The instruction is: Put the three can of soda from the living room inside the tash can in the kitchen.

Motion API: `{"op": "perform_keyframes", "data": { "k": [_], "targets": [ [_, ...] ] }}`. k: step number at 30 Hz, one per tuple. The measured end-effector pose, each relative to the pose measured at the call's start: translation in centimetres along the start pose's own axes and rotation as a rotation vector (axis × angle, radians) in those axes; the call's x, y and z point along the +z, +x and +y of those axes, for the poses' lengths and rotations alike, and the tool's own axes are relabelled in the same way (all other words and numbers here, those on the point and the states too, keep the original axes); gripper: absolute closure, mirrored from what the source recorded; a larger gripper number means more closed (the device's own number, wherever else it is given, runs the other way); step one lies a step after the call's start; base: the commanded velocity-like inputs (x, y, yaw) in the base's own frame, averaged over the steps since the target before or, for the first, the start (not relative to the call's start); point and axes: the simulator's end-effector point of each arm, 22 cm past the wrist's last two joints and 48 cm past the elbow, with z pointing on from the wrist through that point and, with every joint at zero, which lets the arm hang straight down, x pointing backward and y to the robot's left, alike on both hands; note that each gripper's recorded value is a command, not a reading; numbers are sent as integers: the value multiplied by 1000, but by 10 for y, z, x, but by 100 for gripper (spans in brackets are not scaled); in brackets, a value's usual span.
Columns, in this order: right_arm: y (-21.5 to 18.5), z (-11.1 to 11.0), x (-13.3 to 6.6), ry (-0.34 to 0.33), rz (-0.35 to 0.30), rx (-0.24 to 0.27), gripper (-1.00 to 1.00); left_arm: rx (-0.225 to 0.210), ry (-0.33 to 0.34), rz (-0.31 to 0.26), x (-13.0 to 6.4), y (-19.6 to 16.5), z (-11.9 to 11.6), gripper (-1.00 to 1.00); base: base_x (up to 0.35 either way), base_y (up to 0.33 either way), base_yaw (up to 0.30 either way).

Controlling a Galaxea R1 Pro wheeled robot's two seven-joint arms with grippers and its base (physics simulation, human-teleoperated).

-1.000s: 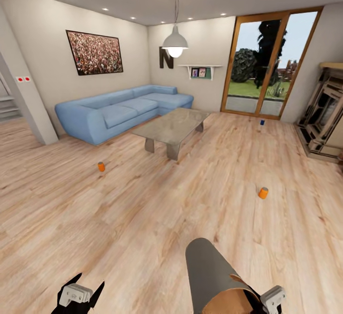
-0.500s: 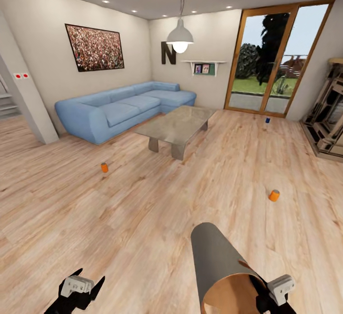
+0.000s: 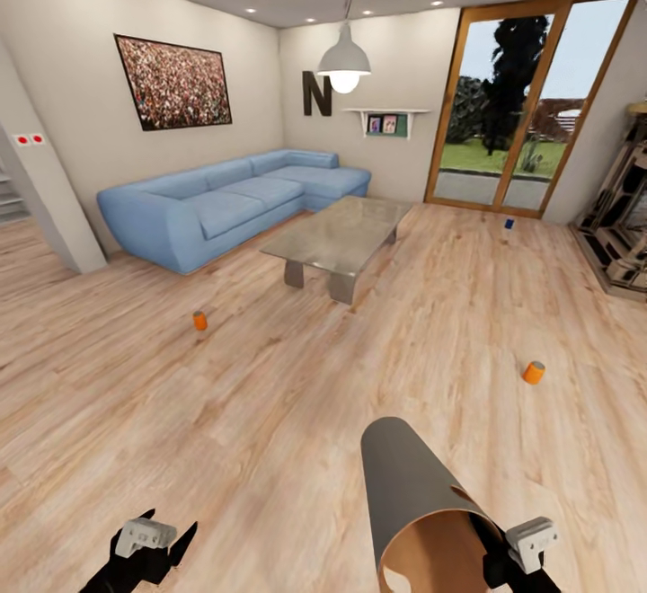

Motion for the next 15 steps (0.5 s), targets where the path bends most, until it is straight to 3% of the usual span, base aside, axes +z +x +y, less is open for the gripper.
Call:
{"op": "perform_keyframes", "data": {
  "k": [7, 15],
  "targets": [
    [4, 4, -3, -6, 8, -2, 100, -44, -34, -28, -4, -2, 14, -100, 199, 273, -74],
    [5, 3, -4, -4, 11, 3, 100, -50, -36, -30, -6, 0, 12, -100, 192, 275, -220]
  ]
}}
